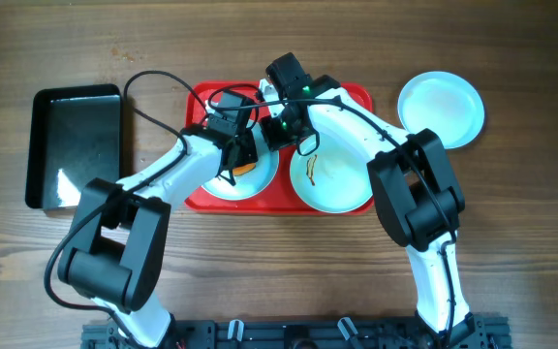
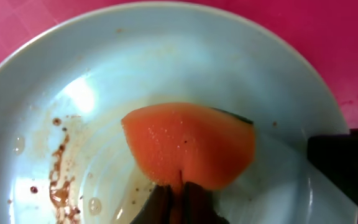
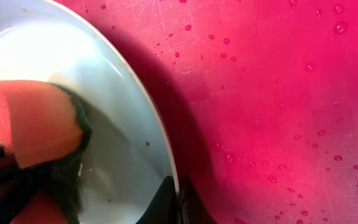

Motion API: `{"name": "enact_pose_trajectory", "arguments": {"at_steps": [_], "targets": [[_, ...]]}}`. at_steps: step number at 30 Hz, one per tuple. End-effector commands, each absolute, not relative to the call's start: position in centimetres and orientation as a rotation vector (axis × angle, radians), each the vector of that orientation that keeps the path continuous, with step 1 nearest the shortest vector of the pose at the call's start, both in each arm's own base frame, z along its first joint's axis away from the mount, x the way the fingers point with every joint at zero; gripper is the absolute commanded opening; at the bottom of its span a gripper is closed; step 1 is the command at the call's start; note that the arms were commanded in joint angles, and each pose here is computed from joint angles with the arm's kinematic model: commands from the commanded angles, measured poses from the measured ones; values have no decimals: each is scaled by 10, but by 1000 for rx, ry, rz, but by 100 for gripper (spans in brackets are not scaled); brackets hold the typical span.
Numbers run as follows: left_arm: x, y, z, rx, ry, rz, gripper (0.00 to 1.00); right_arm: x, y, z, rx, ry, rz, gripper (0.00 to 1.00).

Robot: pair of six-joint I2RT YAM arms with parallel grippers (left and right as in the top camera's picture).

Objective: Clean dirty plates on tray and stack at the side

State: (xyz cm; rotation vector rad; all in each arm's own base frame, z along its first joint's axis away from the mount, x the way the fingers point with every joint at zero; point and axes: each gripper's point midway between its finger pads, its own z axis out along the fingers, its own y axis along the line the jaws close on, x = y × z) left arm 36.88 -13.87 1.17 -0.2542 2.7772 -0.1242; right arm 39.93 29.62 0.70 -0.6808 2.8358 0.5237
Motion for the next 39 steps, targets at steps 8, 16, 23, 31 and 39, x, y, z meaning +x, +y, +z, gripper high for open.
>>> {"name": "enact_pose_trajectory", "arguments": {"at_steps": [8, 16, 23, 31, 39], "targets": [[339, -64, -3, -290, 2802, 451, 4, 398, 292, 6, -651, 2851, 494, 4], [350, -42, 12, -295, 2686, 630, 4, 398, 292, 6, -651, 2850, 494, 4], [367, -73, 32, -315, 2696, 376, 4, 399, 292, 6, -650, 2850, 495, 4], [381, -112, 48, -306, 2677, 49, 4, 399, 292, 6, -649, 2848, 496, 4], [377, -131, 29, -281, 2752, -79, 4, 399, 292, 6, -646, 2849, 498, 4]]}}
